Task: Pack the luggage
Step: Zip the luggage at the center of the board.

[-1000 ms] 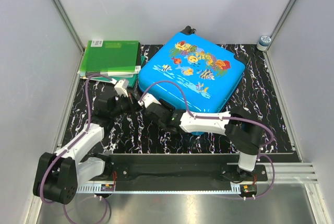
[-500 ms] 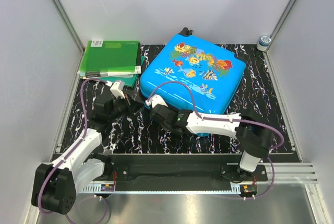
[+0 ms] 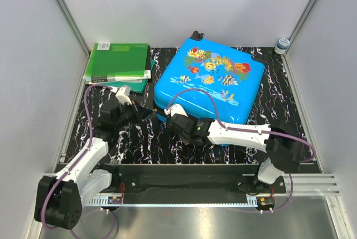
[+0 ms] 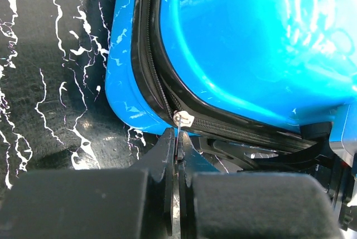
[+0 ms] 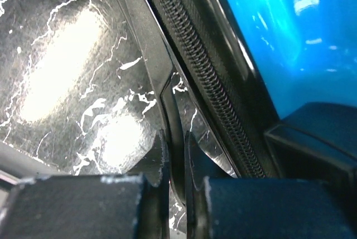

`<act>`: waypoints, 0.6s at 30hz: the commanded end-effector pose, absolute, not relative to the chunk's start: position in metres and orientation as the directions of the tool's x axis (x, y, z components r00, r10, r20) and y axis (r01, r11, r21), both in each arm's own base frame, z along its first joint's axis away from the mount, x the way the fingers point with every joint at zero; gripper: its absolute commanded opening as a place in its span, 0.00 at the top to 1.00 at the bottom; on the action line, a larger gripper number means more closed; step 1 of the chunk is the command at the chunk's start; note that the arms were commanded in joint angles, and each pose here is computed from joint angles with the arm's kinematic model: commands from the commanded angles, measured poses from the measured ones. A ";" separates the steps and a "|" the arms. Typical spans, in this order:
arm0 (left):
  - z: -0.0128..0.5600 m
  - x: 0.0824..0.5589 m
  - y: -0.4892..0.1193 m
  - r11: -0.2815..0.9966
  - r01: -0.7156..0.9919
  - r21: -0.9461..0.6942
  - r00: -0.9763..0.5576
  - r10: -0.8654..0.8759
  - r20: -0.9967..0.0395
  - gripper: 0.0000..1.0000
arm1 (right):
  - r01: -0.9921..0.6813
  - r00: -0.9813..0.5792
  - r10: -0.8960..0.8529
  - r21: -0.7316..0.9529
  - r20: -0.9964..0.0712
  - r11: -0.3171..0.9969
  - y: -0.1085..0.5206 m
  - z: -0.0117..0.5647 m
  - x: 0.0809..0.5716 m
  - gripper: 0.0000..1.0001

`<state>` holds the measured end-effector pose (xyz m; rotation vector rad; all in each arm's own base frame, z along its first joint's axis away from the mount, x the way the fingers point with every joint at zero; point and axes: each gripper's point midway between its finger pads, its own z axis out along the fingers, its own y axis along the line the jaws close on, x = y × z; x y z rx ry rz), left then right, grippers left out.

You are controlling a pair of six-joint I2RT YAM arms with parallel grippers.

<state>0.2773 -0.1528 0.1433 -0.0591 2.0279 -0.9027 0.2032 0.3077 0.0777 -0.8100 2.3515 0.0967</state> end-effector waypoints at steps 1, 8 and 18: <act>0.143 0.312 -0.091 0.855 0.084 -0.511 -0.432 -0.431 -0.792 1.00 | -0.298 -0.786 -0.395 -0.268 -0.476 0.916 0.208 0.082 0.187 1.00; 0.148 0.323 -0.086 0.865 0.081 -0.495 -0.406 -0.425 -0.809 1.00 | -0.250 -0.811 -0.309 -0.184 -0.497 0.951 0.198 0.096 0.172 1.00; 0.159 0.346 -0.086 0.870 0.108 -0.482 -0.368 -0.415 -0.832 1.00 | -0.230 -0.834 -0.291 -0.183 -0.468 0.956 0.182 0.099 0.159 1.00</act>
